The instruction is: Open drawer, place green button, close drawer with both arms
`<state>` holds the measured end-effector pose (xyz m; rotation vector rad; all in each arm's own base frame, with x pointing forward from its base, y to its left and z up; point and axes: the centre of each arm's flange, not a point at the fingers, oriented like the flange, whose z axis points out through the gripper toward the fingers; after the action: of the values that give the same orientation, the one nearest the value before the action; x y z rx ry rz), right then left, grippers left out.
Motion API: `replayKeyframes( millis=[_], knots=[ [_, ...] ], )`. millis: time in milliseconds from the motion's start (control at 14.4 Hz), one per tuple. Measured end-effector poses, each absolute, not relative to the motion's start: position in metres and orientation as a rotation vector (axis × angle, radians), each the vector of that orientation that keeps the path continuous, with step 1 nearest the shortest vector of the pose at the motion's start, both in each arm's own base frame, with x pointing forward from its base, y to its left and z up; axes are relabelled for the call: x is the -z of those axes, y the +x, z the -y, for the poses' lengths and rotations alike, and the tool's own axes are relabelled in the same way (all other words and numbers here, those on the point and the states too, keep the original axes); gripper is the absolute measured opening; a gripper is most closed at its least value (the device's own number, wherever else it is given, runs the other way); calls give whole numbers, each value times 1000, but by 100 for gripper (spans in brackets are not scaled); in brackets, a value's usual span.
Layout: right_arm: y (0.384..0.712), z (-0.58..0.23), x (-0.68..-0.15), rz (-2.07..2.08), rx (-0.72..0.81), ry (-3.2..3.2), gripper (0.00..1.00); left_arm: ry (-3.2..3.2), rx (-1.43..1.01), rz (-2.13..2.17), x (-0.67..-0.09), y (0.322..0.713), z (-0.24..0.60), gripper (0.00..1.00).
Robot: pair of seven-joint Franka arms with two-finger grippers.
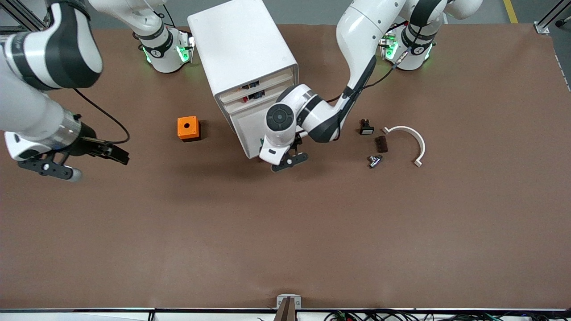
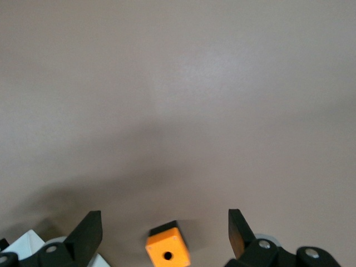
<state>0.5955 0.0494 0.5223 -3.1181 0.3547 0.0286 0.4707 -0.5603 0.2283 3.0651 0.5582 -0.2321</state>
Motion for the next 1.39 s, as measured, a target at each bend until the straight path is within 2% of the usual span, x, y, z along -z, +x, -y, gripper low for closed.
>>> replayKeyframes(
  millis=[625,833,1181,1389],
  knots=[
    [547,-34,-613,-140,113,-3161,100,3029,450,-644,-215,385,610,100],
    [548,-33,-613,-125,135,-3163,100,2984,546,-699,-213,379,611,100],
    [564,-17,-611,-95,281,-3154,100,2908,662,-789,-212,381,609,100],
    [575,-14,-596,-101,275,-3157,100,2891,687,-810,-211,382,607,100]
  ],
)
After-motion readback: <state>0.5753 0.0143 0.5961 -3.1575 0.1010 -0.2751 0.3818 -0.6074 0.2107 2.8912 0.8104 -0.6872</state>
